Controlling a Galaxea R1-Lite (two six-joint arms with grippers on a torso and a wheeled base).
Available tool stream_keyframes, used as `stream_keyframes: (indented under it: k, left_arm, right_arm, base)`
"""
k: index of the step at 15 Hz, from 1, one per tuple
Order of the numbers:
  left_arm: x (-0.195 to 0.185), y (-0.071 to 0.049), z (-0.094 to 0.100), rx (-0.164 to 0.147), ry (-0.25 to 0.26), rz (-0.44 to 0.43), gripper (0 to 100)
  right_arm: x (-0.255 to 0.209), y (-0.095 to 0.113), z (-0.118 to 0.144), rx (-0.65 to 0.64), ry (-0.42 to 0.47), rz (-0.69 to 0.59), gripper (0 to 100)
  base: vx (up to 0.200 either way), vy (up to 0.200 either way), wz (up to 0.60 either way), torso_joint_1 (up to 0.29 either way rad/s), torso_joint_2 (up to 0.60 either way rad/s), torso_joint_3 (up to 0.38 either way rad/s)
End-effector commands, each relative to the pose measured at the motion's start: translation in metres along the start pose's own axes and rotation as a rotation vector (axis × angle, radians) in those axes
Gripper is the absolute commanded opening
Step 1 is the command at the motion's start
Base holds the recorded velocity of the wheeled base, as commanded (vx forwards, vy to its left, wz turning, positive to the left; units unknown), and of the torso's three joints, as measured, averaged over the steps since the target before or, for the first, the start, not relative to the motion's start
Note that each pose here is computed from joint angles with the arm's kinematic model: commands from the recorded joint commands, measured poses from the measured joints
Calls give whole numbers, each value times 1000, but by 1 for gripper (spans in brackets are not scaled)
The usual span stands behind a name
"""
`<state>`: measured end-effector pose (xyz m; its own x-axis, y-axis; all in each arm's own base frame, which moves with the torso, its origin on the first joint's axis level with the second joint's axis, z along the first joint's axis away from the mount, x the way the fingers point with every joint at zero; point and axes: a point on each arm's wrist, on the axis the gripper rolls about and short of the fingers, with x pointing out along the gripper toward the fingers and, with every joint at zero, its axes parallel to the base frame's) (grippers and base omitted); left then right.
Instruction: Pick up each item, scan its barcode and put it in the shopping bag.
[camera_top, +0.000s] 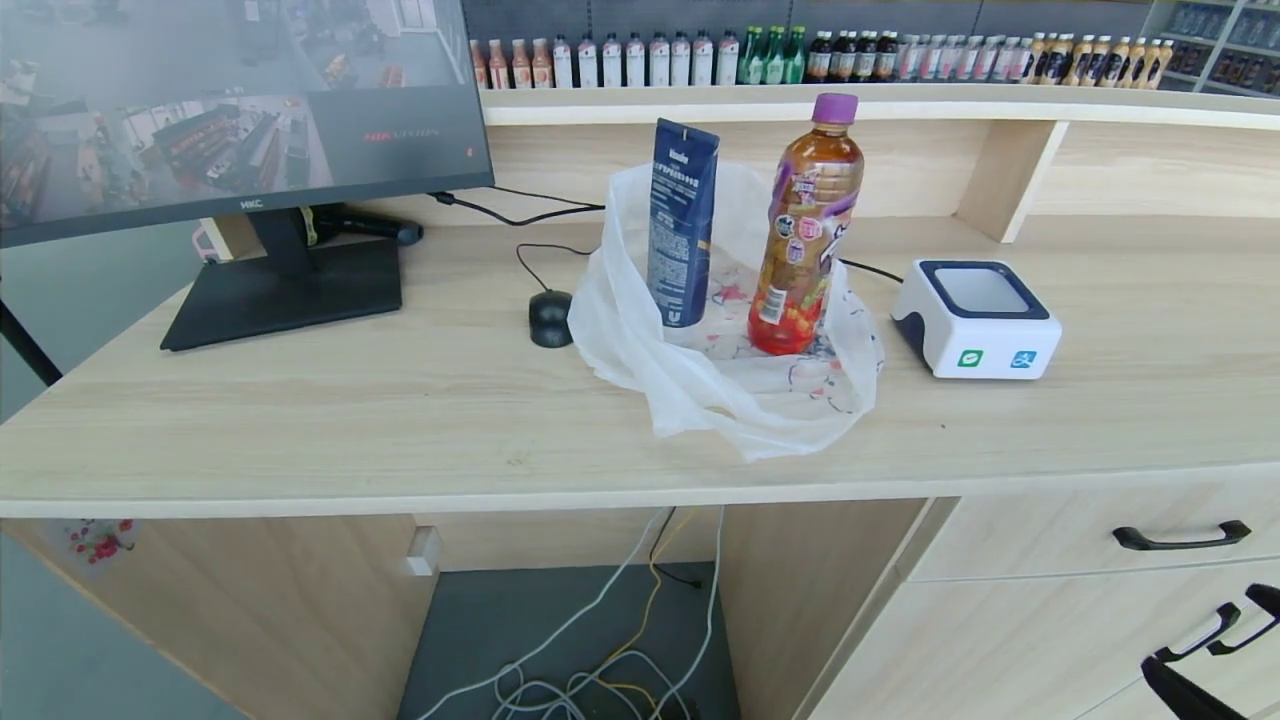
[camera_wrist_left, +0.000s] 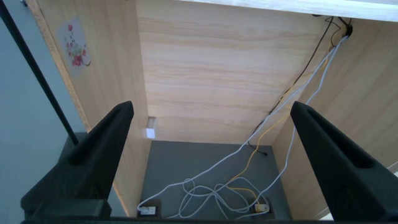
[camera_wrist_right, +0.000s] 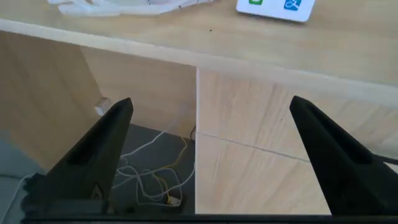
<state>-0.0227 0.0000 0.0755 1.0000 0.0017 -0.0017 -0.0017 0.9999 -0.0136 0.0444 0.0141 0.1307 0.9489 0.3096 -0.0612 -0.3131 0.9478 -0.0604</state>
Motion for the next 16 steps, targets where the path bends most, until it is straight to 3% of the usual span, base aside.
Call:
stream_keyframes:
  k: [1, 5, 6, 10, 13, 16]
  left_arm:
    - [0, 0, 0, 0, 0, 1, 100]
    - [0, 0, 0, 0, 0, 0, 100]
    - [0, 0, 0, 0, 0, 0, 100]
    - [0, 0, 0, 0, 0, 0, 100]
    - [0, 0, 0, 0, 0, 0, 100]
    - [0, 0, 0, 0, 0, 1, 100]
  right_arm:
    - [-42, 2, -24, 12, -45, 3, 100]
    - [-53, 4, -42, 8, -19, 4, 100]
    - [-62, 5, -58, -1, 9, 1, 100]
    - [-60, 5, -57, 1, 20, -30, 100]
    - [-55, 7, -55, 22, 84, -239, 100]
    - [-62, 10, -57, 15, -5, -277, 100]
  base:
    - [0, 0, 0, 0, 0, 0]
    - [0, 0, 0, 0, 0, 0]
    - [0, 0, 0, 0, 0, 0]
    - [0, 0, 0, 0, 0, 0]
    - [0, 0, 0, 0, 0, 0]
    - [0, 0, 0, 0, 0, 0]
